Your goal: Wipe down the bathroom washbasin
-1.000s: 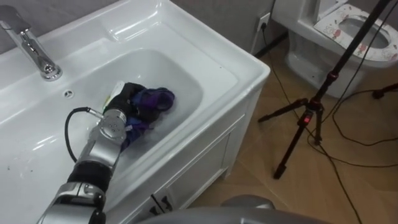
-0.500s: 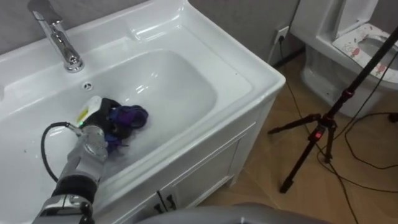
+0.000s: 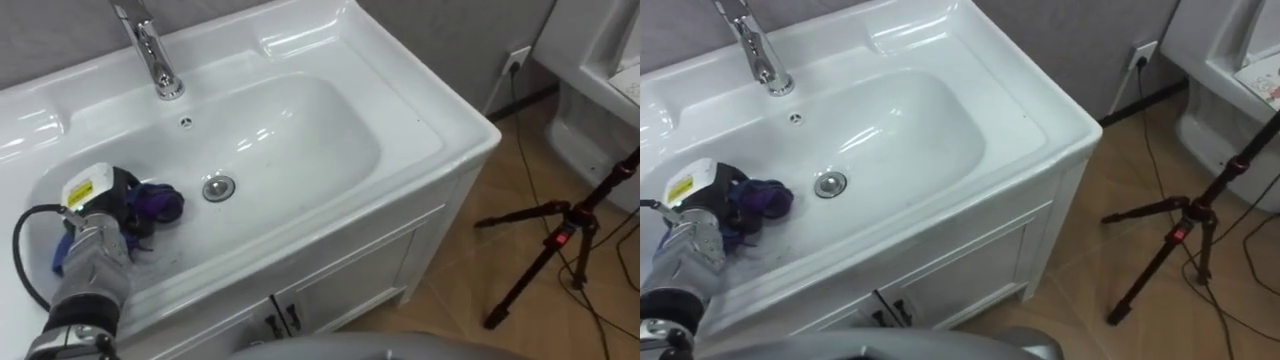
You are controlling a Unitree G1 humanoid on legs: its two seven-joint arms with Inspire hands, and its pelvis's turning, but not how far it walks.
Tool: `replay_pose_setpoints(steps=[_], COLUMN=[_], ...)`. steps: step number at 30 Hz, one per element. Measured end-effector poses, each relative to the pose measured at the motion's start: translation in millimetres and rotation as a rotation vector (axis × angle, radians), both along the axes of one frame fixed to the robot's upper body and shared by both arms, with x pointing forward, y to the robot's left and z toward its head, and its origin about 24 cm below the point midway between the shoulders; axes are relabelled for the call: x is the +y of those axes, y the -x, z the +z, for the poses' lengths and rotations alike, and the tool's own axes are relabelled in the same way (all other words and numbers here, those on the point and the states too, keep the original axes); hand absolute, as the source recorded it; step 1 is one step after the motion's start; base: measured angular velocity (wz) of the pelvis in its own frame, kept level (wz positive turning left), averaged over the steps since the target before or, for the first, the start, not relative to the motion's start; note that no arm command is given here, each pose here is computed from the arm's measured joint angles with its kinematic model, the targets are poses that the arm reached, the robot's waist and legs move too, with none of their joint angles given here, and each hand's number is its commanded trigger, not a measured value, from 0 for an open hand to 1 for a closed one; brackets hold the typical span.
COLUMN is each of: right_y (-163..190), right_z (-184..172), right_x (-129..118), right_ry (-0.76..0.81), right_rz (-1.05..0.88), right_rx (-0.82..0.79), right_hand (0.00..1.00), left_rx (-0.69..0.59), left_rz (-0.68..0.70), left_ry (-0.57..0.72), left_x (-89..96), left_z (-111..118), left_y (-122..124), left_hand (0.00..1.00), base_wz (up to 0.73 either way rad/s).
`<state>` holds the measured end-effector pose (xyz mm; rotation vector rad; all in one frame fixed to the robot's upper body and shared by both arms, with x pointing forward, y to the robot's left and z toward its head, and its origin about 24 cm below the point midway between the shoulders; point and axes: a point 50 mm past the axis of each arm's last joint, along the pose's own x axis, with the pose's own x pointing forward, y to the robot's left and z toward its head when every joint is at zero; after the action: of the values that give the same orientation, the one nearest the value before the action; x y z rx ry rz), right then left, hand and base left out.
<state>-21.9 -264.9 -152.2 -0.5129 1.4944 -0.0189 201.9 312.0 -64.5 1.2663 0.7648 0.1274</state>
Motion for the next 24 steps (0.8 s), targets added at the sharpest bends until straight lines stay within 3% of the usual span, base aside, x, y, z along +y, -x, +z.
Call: replay_pose_setpoints(steps=[12, 24], right_y=[-8, -13], right_z=[2, 2], right_x=[-13, -21], right_ry=[0.038, 0.048], right_rz=[-0.008, 0.005], right_rx=[-0.032, -0.029], right_hand=[0.0, 0.0], left_rx=[-0.1, -0.145], left_rz=[-0.09, -0.065], left_ry=[-0.156, -0.232], left_x=[3.5, 10.3], left_z=[27, 40], left_y=[-10, -9], left_hand=[1.0, 1.0], base_wz=[0.22, 0.11])
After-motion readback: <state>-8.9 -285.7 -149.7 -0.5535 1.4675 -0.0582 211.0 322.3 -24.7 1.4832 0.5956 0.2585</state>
